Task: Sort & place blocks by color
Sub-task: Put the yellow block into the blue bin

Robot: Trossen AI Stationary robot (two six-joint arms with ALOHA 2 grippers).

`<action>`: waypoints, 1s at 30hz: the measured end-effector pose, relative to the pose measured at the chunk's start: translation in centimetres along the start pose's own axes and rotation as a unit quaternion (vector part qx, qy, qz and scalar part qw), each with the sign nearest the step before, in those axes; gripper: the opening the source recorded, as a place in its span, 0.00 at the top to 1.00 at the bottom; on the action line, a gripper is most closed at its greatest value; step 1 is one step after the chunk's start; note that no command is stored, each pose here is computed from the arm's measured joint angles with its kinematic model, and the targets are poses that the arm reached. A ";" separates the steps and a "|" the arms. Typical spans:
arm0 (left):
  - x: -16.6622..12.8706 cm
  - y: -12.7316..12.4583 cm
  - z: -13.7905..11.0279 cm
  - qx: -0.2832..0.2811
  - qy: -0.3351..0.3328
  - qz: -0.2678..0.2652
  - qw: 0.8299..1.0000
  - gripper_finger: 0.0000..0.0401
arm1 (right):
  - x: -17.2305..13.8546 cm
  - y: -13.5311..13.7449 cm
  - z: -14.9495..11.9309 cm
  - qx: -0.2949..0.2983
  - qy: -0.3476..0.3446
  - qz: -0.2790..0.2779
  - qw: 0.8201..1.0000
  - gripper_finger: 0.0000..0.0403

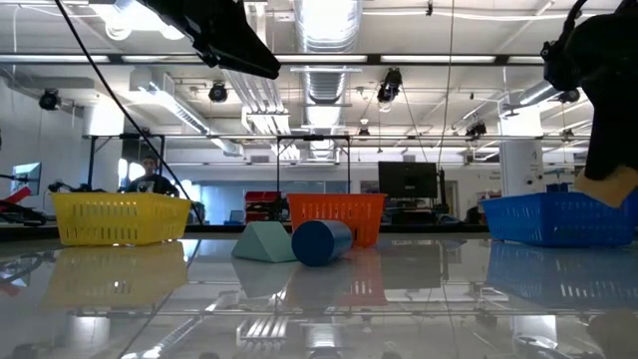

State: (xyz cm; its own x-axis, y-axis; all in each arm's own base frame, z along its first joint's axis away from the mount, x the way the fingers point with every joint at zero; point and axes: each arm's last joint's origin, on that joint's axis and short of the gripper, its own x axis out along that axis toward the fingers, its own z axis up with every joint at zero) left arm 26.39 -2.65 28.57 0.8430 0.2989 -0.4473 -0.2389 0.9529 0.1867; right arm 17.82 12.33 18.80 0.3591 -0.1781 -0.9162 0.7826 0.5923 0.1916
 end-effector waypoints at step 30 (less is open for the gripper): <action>0.0 0.0 -0.1 0.000 0.001 0.000 1.000 0.53 | 0.3 1.1 6.4 -0.062 -0.084 -0.003 0.994 0.68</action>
State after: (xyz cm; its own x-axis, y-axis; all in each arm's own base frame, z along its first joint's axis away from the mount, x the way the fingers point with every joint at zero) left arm 26.39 -2.64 28.50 0.8422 0.2994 -0.4484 -0.2389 0.9528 0.1874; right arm 22.04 7.86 20.96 0.4432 -0.3045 -0.8431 0.7193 0.6820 0.1318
